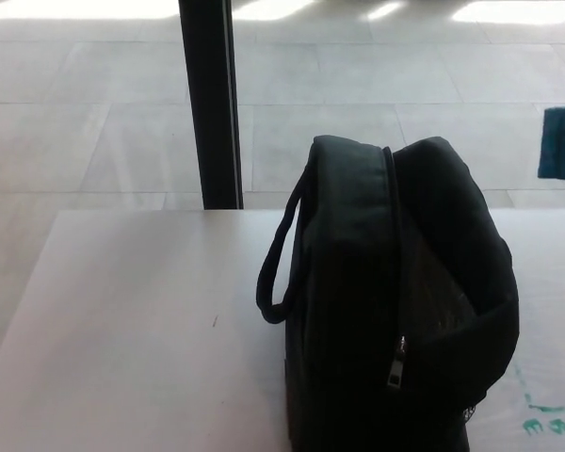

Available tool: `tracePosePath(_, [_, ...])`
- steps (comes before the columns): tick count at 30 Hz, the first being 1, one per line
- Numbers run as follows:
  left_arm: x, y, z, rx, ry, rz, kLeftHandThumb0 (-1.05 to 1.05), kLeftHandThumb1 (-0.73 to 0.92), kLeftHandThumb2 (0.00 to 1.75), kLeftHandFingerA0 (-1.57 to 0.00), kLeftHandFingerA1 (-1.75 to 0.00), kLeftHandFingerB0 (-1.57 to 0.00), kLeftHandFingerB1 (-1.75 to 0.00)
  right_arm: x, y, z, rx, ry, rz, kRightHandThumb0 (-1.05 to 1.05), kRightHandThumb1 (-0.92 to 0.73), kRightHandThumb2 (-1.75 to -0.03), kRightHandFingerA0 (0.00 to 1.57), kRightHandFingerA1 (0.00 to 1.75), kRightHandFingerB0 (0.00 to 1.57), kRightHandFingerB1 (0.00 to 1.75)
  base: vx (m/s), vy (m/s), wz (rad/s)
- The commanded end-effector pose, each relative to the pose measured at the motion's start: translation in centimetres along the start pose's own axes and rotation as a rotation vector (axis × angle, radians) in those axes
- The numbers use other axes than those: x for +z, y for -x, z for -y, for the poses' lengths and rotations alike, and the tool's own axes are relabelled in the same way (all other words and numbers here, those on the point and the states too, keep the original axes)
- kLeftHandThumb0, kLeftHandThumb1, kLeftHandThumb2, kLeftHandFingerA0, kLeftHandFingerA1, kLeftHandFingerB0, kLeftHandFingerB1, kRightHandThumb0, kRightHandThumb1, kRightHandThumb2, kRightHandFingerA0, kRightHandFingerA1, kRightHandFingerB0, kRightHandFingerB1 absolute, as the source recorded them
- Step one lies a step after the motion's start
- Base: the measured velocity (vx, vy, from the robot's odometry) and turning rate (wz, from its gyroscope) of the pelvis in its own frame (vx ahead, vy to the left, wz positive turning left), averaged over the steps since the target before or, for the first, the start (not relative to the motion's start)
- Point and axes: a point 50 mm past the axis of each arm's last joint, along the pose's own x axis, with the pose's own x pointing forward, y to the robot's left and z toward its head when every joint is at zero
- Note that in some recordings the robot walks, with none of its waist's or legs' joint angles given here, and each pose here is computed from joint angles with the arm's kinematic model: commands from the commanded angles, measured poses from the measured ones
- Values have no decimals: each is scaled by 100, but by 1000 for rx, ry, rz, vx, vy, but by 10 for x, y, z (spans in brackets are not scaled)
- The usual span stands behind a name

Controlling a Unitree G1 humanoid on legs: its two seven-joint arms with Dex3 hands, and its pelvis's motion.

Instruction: The robot uses its right hand to pick up the cube kept on the middle of the desk and put it inside the bag next to it

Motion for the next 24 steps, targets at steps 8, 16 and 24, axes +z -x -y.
tracePosePath(8, [-1,2,-2,7,20,-5,-59,62,58,-27,-51,-30,-40,58,27,-35,203,-2,202,-21,-47,-116,88,175,76,157,0,0,0])
tracePosePath(16, [0,2,-3,15,9,-5,-61,60,56,-29,-52,-32,-40,68,29,-33,215,22,260,-20,-47,-116,89,175,76,159,0,0,0])
tracePosePath(24, [-2,3,-4,13,11,-11,-71,47,85,-26,-57,-26,-51,78,28,-34,258,129,362,-22,-50,-111,91,175,78,153,0,0,0])
